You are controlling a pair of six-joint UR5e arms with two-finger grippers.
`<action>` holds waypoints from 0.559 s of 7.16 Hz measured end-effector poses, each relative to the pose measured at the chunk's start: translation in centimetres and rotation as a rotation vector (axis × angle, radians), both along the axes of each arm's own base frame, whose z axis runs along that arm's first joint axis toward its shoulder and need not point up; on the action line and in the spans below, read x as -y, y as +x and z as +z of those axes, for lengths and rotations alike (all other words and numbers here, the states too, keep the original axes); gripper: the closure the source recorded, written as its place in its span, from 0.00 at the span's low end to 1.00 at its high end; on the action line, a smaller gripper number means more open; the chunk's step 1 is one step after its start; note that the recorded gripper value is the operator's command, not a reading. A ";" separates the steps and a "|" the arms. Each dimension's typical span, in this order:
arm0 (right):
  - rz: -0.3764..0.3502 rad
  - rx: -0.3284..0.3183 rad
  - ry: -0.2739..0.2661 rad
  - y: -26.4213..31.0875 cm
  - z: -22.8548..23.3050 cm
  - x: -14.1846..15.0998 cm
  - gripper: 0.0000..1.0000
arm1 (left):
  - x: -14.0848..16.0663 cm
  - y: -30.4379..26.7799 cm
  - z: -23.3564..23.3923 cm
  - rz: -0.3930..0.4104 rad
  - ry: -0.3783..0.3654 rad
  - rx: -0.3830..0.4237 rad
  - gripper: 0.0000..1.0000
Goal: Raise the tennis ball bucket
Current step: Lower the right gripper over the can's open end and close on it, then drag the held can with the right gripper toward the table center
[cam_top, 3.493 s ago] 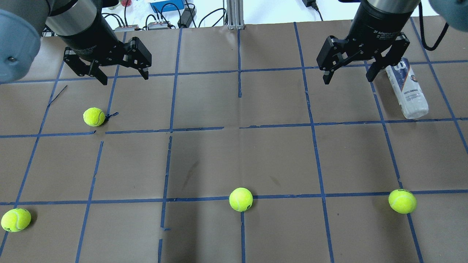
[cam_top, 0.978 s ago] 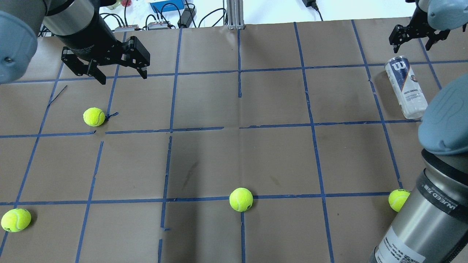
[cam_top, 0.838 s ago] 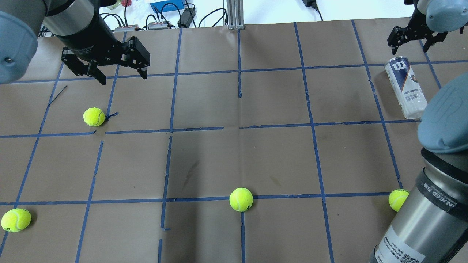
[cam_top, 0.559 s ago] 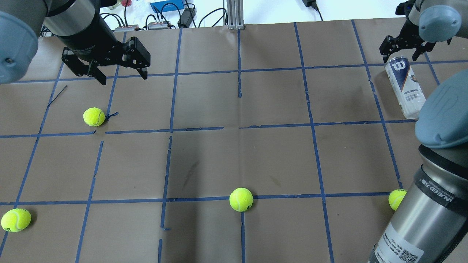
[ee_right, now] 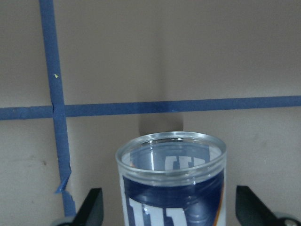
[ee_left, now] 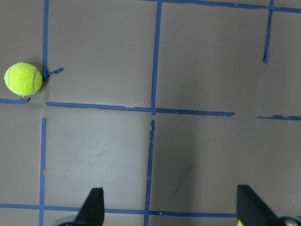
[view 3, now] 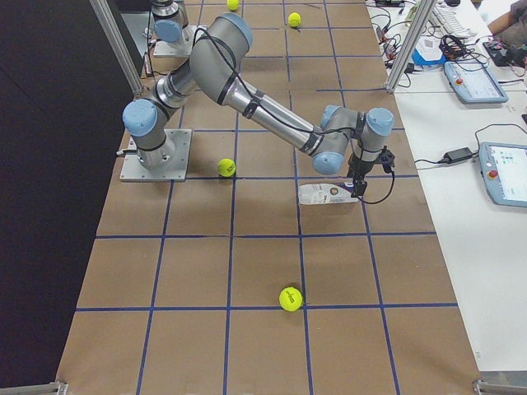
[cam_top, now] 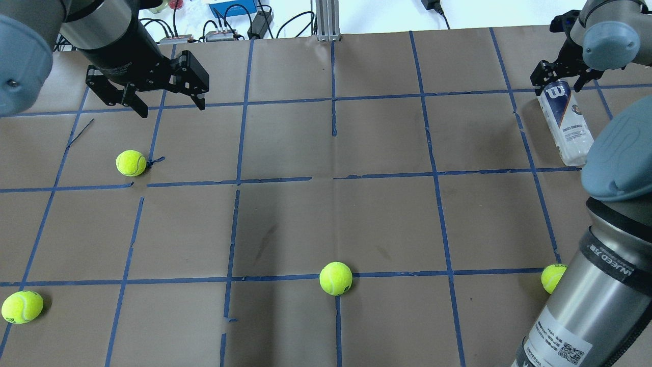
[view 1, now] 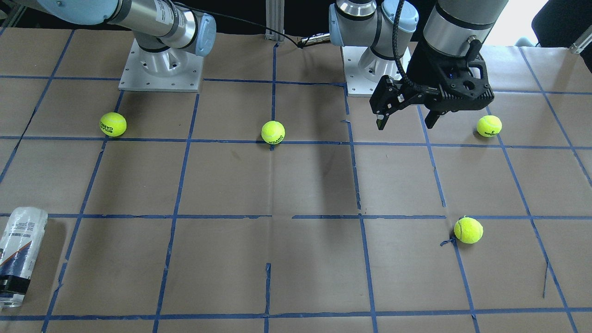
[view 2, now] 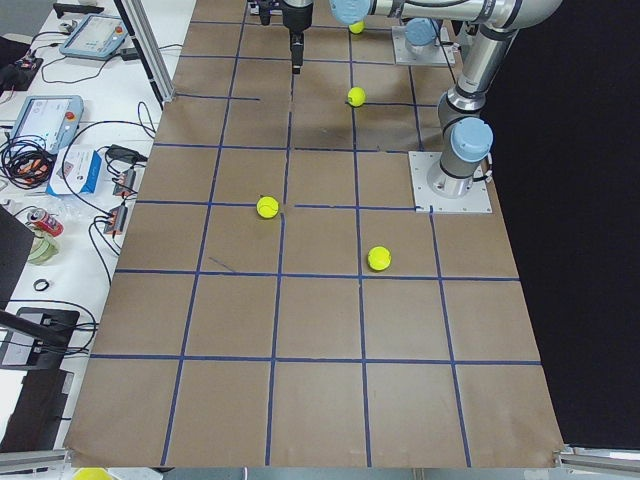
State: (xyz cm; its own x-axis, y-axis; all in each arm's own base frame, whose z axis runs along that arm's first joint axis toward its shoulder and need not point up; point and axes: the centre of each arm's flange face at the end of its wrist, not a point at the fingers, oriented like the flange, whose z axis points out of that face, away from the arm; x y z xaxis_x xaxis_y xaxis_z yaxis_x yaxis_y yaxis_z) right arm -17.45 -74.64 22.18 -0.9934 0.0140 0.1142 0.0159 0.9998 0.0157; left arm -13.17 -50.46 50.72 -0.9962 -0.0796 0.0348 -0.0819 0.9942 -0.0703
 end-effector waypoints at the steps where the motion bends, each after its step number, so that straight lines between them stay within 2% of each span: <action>1: 0.000 0.006 0.006 -0.3 -0.5 -0.2 0.16 | 0.0 0.0 0.1 0.000 -0.002 0.000 0.00; 4: -0.007 0.038 -0.002 -0.3 -0.6 -0.4 0.45 | 0.1 0.1 0.4 0.002 -0.004 -0.002 0.00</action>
State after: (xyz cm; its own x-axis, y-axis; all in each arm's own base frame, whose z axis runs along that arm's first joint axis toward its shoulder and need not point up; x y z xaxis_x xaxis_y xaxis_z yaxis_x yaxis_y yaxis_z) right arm -17.77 -74.28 21.57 -0.9968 0.0208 0.0767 0.0220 0.9997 0.0140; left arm -13.08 -50.52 51.16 -0.9960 -0.0814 0.0367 -0.0840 0.9937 -0.0744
